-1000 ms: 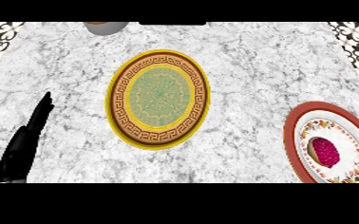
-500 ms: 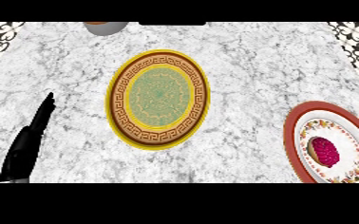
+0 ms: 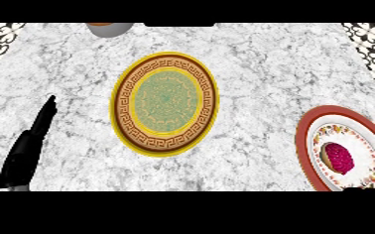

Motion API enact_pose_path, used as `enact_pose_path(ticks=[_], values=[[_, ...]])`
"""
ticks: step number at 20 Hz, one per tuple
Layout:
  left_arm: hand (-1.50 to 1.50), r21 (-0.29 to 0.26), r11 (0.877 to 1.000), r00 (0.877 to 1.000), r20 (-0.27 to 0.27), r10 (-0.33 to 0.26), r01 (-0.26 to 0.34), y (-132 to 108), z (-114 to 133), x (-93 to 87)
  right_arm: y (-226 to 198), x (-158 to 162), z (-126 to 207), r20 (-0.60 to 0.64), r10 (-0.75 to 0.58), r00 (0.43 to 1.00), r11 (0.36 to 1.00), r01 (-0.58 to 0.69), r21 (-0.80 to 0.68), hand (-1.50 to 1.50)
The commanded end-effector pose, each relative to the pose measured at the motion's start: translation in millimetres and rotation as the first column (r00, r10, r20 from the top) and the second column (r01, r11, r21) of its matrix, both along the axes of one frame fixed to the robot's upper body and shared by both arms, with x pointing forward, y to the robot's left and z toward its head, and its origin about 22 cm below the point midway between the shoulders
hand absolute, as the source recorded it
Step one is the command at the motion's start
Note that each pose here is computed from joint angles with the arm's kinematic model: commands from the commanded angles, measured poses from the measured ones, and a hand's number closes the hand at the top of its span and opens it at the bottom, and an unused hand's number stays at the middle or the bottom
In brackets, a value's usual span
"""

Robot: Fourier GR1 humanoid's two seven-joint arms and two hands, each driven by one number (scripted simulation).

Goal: Pick the cupcake from the plate and place it in the plate

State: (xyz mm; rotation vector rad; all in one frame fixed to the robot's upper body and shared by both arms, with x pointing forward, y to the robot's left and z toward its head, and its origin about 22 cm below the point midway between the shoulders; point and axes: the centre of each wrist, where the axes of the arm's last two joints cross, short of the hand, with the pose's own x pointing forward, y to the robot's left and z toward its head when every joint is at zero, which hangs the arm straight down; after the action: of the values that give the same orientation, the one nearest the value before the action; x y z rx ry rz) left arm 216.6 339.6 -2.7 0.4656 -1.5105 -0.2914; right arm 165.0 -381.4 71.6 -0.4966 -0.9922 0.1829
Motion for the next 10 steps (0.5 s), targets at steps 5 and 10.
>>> enact_pose_path(ticks=[5, 10], values=[[0.0, 0.0, 1.0, 1.0, 0.005, -0.012, 0.012, 21, 11, 2.2, 14, 14, -30, -0.049, 0.054, 0.997, 0.998, -0.052, 0.026, -1.5], [0.0, 0.01, 1.0, 1.0, 0.004, -0.004, 0.004, 4, -4, -14.6, 8, 48, -26, -0.065, 0.05, 0.997, 0.999, -0.049, 0.018, -1.5]])
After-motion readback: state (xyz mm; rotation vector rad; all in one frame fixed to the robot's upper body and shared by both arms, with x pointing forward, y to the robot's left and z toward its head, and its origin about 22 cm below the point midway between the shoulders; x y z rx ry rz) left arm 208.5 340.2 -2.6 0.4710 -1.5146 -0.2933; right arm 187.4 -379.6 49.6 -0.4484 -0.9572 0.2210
